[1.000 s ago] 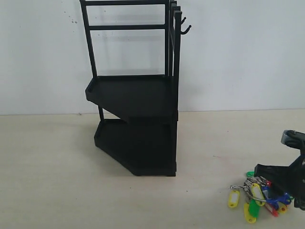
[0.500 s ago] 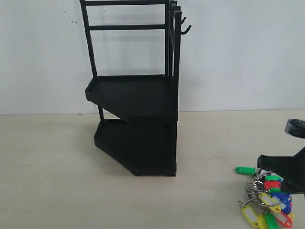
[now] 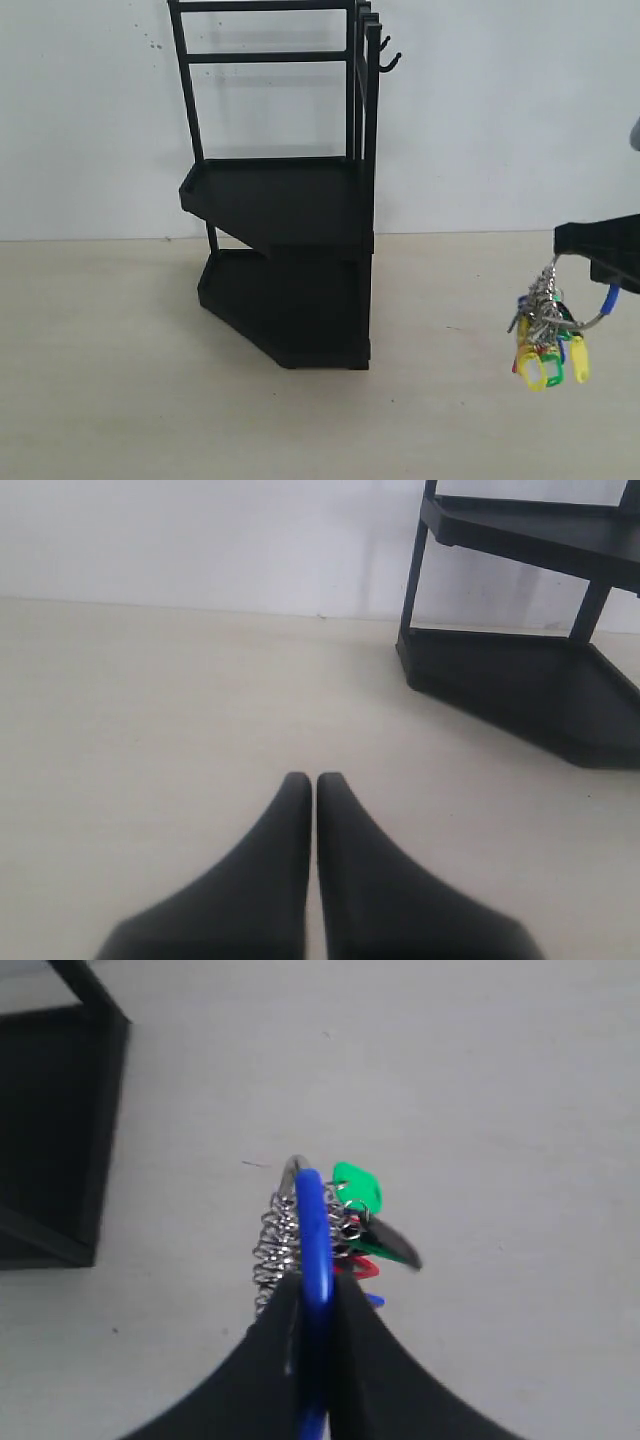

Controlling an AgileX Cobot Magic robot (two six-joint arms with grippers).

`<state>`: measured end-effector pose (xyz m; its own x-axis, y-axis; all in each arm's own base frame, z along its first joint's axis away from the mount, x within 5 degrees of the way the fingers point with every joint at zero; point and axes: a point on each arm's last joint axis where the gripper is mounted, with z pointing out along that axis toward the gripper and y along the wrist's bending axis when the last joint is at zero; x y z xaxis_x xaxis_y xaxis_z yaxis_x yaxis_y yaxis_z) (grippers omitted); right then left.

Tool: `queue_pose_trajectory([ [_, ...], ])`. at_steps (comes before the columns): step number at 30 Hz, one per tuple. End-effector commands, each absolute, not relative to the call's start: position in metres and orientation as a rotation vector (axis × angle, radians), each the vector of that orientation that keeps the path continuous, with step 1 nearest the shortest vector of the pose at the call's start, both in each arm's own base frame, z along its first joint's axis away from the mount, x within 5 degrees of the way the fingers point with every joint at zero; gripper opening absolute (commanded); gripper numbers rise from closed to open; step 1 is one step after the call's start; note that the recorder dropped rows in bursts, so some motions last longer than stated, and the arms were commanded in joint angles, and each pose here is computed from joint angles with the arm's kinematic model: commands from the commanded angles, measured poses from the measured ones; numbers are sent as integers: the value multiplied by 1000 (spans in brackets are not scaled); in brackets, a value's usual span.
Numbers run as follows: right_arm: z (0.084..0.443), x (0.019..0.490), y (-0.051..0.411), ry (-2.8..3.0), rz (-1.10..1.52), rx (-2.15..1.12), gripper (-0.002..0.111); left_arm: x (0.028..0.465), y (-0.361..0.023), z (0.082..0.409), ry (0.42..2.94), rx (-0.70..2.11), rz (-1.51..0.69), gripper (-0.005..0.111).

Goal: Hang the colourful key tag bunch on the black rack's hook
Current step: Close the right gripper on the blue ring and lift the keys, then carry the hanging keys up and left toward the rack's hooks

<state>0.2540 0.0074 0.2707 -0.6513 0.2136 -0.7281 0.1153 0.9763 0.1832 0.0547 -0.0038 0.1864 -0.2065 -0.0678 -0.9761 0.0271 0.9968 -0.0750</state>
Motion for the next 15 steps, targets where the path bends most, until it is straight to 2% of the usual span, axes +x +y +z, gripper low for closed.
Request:
queue_pose_trajectory([
  [1, 293, 244, 16, 2192, 228, 255, 0, 55, -4, 188, 1766, -24, -79, 4],
  [4, 296, 238, 28, 2261, 91, -132, 0, 55, -4, 188, 1766, -24, -79, 4],
  [5, 297, 238, 26, 2271, 103, -98, 0, 55, -4, 188, 1766, -24, -79, 4],
  [6, 299, 238, 19, 2264, 217, 203, 0, 55, -4, 188, 1766, -24, -79, 4],
  [7, 299, 238, 21, 2267, 216, 180, 0, 55, -4, 188, 1766, -24, -79, 4],
  [8, 300, 234, 35, 2284, 114, -194, 0, 55, -4, 188, 1766, -24, -79, 4],
  [9, 300, 234, 36, 2287, 91, -243, 0, 55, -4, 188, 1766, -24, -79, 4],
  [10, 302, 237, 31, 2271, 199, 57, 0, 55, -4, 188, 1766, -24, -79, 4],
  [11, 303, 237, 32, 2259, 223, 100, 0, 55, -4, 188, 1766, -24, -79, 4],
  [12, 302, 235, 43, 2263, 138, -210, 0, 55, -4, 188, 1766, -24, -79, 4],
  [13, 303, 234, 44, 2259, 106, -281, 0, 55, -4, 188, 1766, -24, -79, 4],
  [14, 306, 237, 36, 2253, 196, 27, 0, 55, -4, 188, 1766, -24, -79, 4],
  [15, 307, 238, 38, 2238, 186, -12, 0, 55, -4, 188, 1766, -24, -79, 4],
])
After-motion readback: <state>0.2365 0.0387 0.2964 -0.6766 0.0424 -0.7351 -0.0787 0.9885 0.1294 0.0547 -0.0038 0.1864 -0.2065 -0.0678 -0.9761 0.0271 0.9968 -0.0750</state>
